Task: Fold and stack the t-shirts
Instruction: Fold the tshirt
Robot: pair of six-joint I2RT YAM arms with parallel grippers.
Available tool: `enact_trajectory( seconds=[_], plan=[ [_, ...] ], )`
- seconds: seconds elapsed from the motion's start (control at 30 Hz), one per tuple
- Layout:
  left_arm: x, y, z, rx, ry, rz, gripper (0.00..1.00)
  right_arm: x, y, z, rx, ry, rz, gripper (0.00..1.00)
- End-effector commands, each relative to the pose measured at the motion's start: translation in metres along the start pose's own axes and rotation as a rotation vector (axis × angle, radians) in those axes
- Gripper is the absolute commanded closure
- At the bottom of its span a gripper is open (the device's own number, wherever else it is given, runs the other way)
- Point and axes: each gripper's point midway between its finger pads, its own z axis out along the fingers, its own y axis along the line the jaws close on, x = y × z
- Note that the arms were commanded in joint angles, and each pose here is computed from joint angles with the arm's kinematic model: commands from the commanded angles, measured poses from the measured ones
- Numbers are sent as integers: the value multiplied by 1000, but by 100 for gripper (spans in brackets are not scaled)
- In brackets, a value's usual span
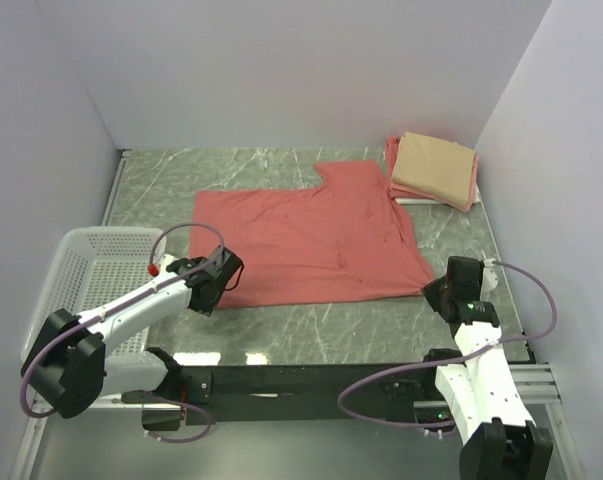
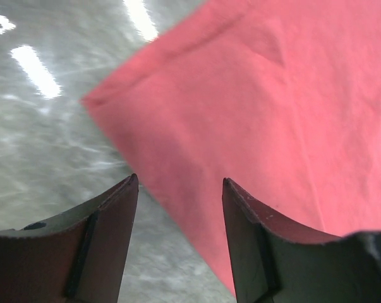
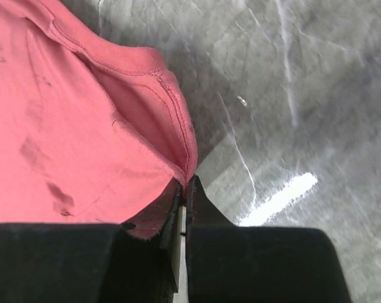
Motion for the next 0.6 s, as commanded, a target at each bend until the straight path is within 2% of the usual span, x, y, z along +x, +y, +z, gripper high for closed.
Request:
enact_trajectory(
  seconds=[0.0,0.2,0.3,0.33,0.4,0.47,0.57],
  plan=[
    [-16,13,-3,-20,-63,-51,39,7,-16,-6,52,15,33,98],
    [-32,5,-13,2,-122,-50,39,25,-18,-12,22,86,29,93],
    [-40,-10,-18,34,-155,-26,39,28,-18,-13,-3,86,39,74],
    [-42,-14,-18,35,-166,-10,38,24,-18,-14,0,66,32,58],
    [-49,-30,-22,58,-197,41,37,11,-6,-19,-39,28,-10,46],
    [-58,-43,-28,66,-224,56,37,12,9,-22,-109,56,-54,43],
    [-70,-58,-21,41,-252,152,39,-4,30,-25,-162,2,-121,42]
  ],
)
